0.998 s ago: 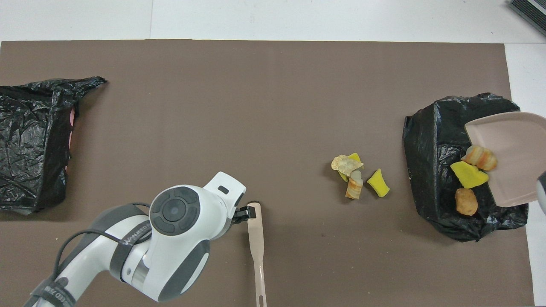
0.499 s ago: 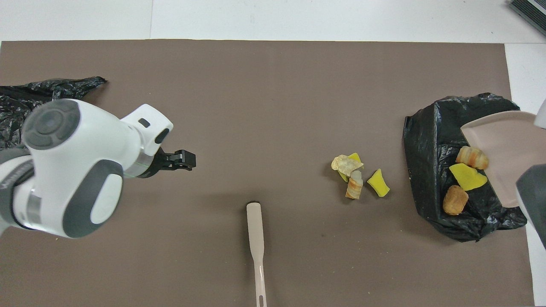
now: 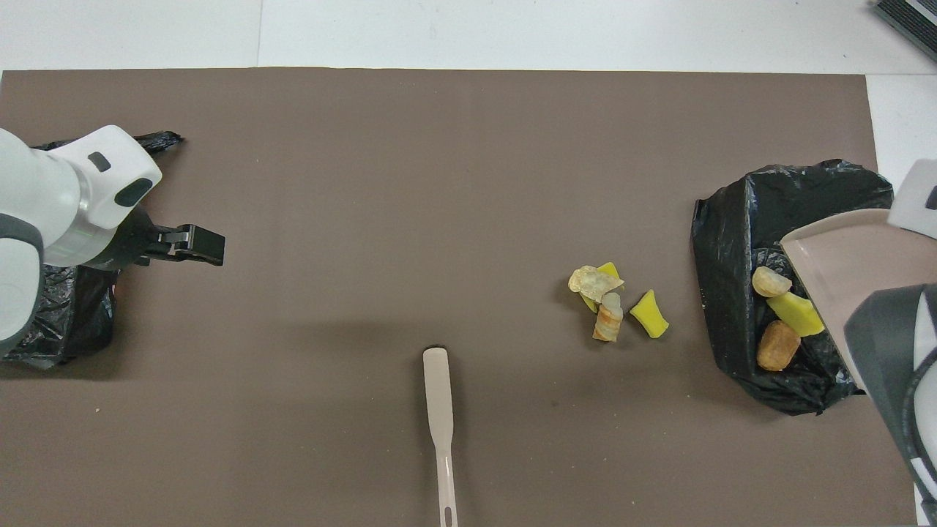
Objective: Sweep and dump trash in bin
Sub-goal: 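Tip the dustpan into the bag while the left gripper releases the brush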
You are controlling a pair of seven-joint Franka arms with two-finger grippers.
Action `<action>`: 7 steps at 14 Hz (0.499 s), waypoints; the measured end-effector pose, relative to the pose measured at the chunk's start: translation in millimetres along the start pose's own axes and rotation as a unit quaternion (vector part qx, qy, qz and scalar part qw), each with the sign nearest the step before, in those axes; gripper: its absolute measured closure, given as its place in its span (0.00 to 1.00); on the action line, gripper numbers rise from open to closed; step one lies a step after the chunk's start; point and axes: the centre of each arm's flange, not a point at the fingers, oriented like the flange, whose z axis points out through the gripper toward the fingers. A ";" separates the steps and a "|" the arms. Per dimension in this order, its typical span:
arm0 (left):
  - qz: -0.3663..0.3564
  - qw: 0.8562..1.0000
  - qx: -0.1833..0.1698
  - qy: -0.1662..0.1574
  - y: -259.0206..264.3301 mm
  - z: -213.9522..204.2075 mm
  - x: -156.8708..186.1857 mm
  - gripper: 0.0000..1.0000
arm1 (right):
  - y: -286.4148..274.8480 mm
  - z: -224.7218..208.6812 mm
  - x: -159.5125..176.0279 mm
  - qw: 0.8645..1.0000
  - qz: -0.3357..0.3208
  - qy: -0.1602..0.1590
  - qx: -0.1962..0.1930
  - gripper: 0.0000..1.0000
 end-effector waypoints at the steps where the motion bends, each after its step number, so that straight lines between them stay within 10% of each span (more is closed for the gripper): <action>1: 0.003 1.000 0.011 0.004 -3.1 -9.3 0.5 0.00 | -4.5 0.1 -5.5 1.000 0.006 0.000 0.002 0.69; 7: -0.013 1.000 -0.007 0.021 -22.4 -49.2 1.4 0.00 | -37.1 -41.6 -26.1 0.985 0.144 0.084 0.040 0.69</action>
